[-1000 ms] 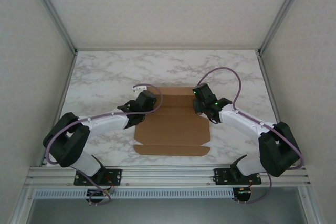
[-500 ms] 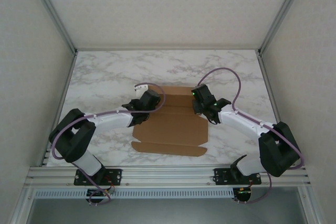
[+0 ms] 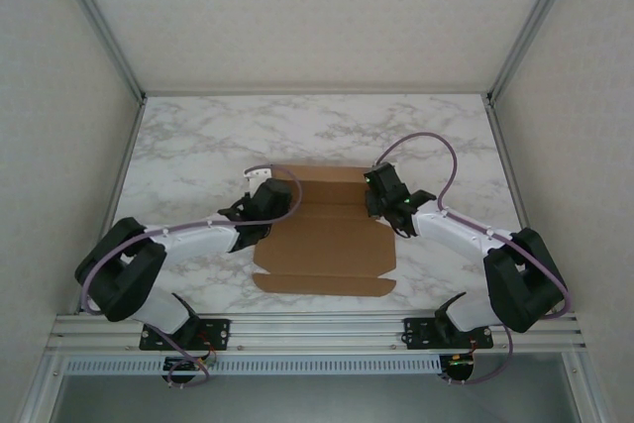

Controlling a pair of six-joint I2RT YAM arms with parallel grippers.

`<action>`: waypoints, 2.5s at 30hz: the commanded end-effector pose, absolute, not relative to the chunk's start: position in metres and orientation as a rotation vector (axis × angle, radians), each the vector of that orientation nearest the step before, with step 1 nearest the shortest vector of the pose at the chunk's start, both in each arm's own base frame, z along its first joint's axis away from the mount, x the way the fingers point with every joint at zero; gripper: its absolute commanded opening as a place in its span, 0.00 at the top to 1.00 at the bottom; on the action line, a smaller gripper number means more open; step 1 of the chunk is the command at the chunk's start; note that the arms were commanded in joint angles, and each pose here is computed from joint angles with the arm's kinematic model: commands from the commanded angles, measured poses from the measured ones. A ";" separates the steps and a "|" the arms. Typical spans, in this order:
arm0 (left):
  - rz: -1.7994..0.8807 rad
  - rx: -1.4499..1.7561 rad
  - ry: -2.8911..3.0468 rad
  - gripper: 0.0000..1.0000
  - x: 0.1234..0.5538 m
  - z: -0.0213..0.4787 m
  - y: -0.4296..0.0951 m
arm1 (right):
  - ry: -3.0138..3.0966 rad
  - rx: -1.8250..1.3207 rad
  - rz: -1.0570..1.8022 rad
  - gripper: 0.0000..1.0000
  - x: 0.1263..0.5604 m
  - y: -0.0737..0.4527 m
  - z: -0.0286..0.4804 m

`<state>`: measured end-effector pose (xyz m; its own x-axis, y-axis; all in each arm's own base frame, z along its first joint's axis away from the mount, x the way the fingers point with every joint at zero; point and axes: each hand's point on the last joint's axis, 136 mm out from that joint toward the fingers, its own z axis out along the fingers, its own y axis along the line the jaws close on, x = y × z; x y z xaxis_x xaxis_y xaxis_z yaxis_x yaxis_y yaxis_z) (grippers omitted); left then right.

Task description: Fold the paper box

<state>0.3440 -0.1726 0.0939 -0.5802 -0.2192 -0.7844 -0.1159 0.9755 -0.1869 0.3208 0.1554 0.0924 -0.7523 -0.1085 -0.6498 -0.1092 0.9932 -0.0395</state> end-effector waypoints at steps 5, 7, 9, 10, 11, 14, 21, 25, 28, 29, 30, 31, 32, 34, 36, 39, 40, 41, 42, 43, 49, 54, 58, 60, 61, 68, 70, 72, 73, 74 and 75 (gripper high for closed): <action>-0.278 -0.255 2.199 0.39 0.330 0.106 -0.175 | 2.336 -0.083 0.066 0.85 0.330 0.157 0.107; -0.320 -0.228 2.201 0.38 0.325 0.110 -0.179 | 2.321 -0.088 0.077 0.73 0.330 0.157 0.112; -0.343 -0.222 2.194 0.37 0.321 0.116 -0.178 | 2.302 -0.097 0.088 0.65 0.329 0.157 0.120; -0.359 -0.226 2.181 0.36 0.319 0.122 -0.177 | 2.290 -0.100 0.098 0.60 0.328 0.157 0.124; -0.372 -0.227 2.171 0.35 0.317 0.126 -0.176 | 2.274 -0.103 0.108 0.55 0.327 0.157 0.129; -0.404 -0.231 2.158 0.33 0.311 0.132 -0.173 | 2.242 -0.125 0.137 0.46 0.325 0.158 0.139; -0.461 -0.184 2.163 0.33 0.303 0.138 -0.179 | 2.175 -0.193 0.254 0.35 0.314 0.166 0.156; -0.565 -0.153 2.113 0.40 0.293 0.157 -0.183 | 2.108 -0.226 0.345 0.31 0.302 0.171 0.173; -0.613 -0.162 2.034 0.44 0.287 0.180 -0.177 | 2.069 -0.238 0.395 0.29 0.295 0.172 0.186; -0.617 -0.166 2.013 0.44 0.286 0.186 -0.175 | 2.055 -0.237 0.409 0.29 0.293 0.172 0.191; -0.623 -0.169 1.989 0.44 0.285 0.194 -0.172 | 2.043 -0.234 0.419 0.28 0.292 0.172 0.195; -0.627 -0.176 1.966 0.44 0.284 0.202 -0.170 | 2.033 -0.231 0.429 0.27 0.291 0.172 0.200; -0.628 -0.185 1.948 0.44 0.283 0.208 -0.167 | 2.029 -0.223 0.427 0.27 0.291 0.171 0.203; -0.612 -0.221 1.917 0.41 0.285 0.219 -0.160 | 2.042 -0.191 0.404 0.26 0.294 0.167 0.206; -0.593 -0.249 1.908 0.39 0.291 0.226 -0.156 | 2.066 -0.161 0.380 0.25 0.299 0.163 0.207; -0.600 -0.251 1.947 0.39 0.304 0.225 -0.161 | 2.120 -0.095 0.341 0.25 0.309 0.156 0.203; -0.594 -0.261 1.957 0.40 0.309 0.224 -0.160 | 2.139 -0.077 0.329 0.25 0.312 0.154 0.201; -0.583 -0.268 1.977 0.40 0.314 0.220 -0.160 | 2.158 -0.058 0.313 0.25 0.315 0.152 0.198; -0.575 -0.273 1.991 0.41 0.318 0.215 -0.160 | 2.169 -0.042 0.305 0.25 0.317 0.149 0.197; -0.577 -0.280 1.998 0.41 0.321 0.211 -0.160 | 2.175 -0.027 0.298 0.25 0.320 0.148 0.196; -0.651 -0.304 2.041 0.41 0.332 0.190 -0.165 | 2.207 0.010 0.291 0.30 0.328 0.142 0.187; -0.659 -0.314 2.090 0.41 0.333 0.170 -0.169 | 2.244 0.022 0.296 0.35 0.327 0.141 0.171; -0.666 -0.336 2.136 0.44 0.326 0.147 -0.168 | 2.282 0.039 0.292 0.38 0.324 0.140 0.156; -0.664 -0.360 2.160 0.45 0.319 0.134 -0.165 | 2.308 0.056 0.316 0.39 0.319 0.141 0.147; -0.661 -0.369 2.171 0.46 0.316 0.128 -0.163 | 2.318 0.064 0.326 0.39 0.318 0.142 0.143; -0.657 -0.403 2.213 0.49 0.308 0.110 -0.160 | 2.354 0.066 0.346 0.40 0.309 0.143 0.131; -0.645 -0.397 2.199 0.48 0.311 0.120 -0.159 | 2.326 0.045 0.329 0.39 0.310 0.140 0.145; -0.633 -0.384 2.176 0.44 0.317 0.137 -0.159 | 2.299 -0.015 0.325 0.35 0.312 0.143 0.163; -0.625 -0.378 2.170 0.43 0.319 0.143 -0.158 | 2.296 -0.041 0.324 0.34 0.312 0.144 0.170; -0.617 -0.372 2.160 0.41 0.323 0.151 -0.158 | 2.289 -0.085 0.325 0.32 0.312 0.147 0.180; -0.610 -0.367 2.156 0.40 0.325 0.158 -0.158 | 2.289 -0.117 0.316 0.31 0.311 0.147 0.186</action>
<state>0.3281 -0.1668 0.1629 -0.5631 -0.5067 -0.6528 -0.0051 0.7921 -0.6104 0.3199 0.1463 0.1738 -0.6491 0.1177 -0.7516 -0.1129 0.9621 0.2481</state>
